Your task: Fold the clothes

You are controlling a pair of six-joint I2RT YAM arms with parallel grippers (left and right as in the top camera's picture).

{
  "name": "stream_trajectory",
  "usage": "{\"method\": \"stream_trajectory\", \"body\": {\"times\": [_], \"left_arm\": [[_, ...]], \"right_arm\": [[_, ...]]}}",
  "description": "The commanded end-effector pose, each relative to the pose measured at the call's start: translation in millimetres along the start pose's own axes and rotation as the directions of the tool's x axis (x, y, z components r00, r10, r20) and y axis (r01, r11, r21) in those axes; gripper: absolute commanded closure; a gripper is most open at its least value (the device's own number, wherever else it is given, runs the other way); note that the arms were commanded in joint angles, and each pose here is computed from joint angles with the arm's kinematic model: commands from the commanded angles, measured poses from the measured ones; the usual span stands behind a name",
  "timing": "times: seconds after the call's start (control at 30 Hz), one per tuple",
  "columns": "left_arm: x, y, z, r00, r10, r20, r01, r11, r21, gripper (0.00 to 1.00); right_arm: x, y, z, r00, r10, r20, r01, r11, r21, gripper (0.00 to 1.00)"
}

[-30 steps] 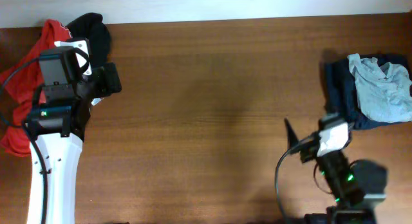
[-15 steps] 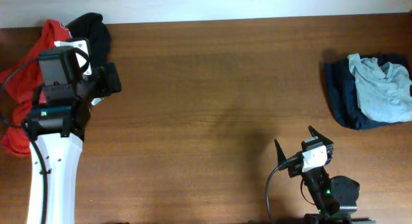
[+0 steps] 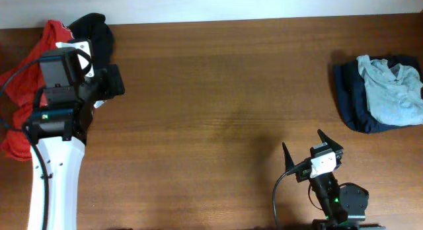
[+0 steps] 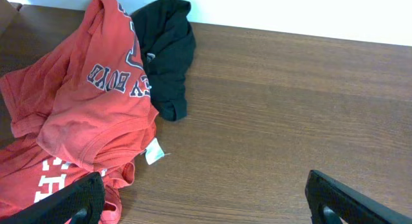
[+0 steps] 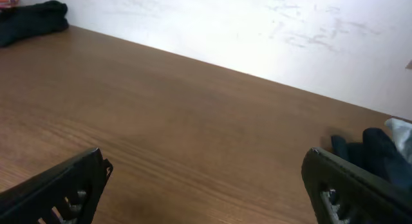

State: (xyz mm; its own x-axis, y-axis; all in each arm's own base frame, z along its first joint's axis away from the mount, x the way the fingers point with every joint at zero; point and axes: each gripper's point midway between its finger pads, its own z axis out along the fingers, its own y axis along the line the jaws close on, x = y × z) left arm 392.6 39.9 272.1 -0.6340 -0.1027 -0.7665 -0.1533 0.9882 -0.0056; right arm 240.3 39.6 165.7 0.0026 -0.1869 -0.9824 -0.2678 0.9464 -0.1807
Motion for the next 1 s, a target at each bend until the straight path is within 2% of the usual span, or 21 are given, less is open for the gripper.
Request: {"method": "stream_trajectory", "body": {"times": [0.0,0.53,0.63,0.77,0.97], "left_arm": [[-6,-2,-3,1.000,0.000,0.016,-0.001,1.000,0.008,0.01],[-6,-2,-3,1.000,0.000,0.016,-0.001,1.000,0.008,0.01],[-6,5,-4,1.000,0.000,0.016,0.000,1.000,-0.030,0.01],[14,7,-5,0.999,0.003,-0.047,-0.005,0.999,-0.036,0.01],[15,0,-13,0.994,-0.005,0.111,0.004,1.000,0.015,0.01]], "right_arm": [[2,1,0,1.000,-0.004,0.004,0.004,1.000,-0.005,0.01],[2,1,0,1.000,-0.004,0.004,0.004,1.000,-0.005,0.01],[2,1,0,1.000,-0.004,0.004,0.004,1.000,-0.005,0.01],[2,1,0,1.000,-0.004,0.004,0.004,1.000,-0.005,0.01],[2,1,0,1.000,-0.004,0.004,0.004,1.000,-0.005,0.01]]}}
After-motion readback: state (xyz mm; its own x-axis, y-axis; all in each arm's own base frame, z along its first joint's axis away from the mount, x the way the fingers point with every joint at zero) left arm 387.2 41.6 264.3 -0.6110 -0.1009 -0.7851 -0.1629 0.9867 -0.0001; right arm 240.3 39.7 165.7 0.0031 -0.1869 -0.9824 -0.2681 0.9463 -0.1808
